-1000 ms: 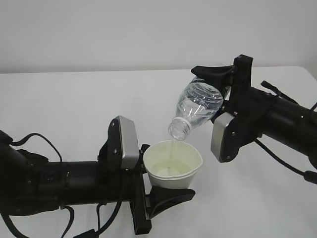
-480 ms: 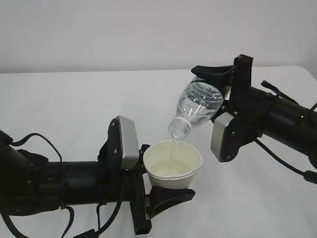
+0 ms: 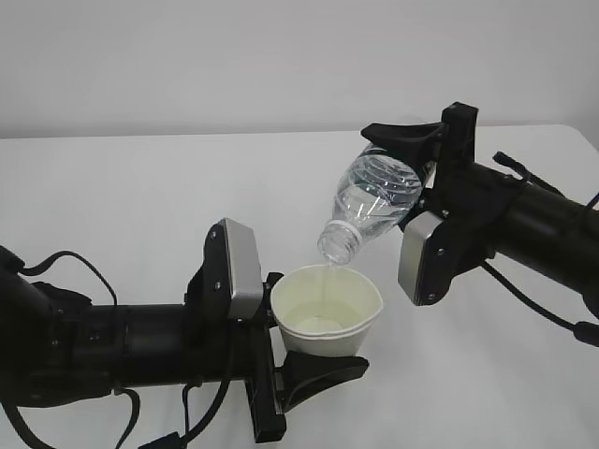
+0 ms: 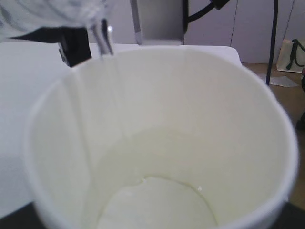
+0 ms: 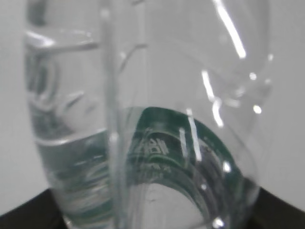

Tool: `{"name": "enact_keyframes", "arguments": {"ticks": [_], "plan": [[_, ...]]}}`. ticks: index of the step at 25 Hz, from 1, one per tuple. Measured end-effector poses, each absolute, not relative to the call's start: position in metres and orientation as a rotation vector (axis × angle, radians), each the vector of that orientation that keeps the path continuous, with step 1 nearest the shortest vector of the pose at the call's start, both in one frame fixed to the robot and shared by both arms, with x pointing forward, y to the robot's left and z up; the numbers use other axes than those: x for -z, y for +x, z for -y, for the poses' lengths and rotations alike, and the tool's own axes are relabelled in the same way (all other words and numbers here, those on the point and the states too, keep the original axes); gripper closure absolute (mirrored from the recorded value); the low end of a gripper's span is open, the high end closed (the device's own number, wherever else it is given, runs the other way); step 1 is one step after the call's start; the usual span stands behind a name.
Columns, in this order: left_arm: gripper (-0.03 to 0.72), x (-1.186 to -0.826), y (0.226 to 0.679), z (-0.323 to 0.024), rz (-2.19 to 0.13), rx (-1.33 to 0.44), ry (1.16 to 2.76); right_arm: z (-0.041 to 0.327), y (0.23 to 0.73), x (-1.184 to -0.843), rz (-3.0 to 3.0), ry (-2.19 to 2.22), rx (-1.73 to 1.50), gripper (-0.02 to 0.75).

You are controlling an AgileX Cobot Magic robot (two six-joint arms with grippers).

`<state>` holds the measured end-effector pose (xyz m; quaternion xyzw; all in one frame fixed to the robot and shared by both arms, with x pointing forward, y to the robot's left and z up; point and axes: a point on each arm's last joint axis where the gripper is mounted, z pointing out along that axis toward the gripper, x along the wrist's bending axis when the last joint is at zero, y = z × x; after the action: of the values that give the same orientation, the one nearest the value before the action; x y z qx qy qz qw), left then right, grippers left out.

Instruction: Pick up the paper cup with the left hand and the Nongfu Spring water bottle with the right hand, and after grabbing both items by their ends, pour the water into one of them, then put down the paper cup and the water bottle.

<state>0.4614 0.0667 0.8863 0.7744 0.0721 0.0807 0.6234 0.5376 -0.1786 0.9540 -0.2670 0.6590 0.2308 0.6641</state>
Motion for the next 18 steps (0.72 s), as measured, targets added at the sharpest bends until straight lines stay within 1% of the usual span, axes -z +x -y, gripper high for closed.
{"name": "enact_keyframes", "arguments": {"ticks": [18], "plan": [[0.229,-0.8863,0.4614,-0.0667,-0.166,-0.185,1.778,0.1787,0.5377,-0.9542,-1.481,-0.614,-0.507,0.281]]}}
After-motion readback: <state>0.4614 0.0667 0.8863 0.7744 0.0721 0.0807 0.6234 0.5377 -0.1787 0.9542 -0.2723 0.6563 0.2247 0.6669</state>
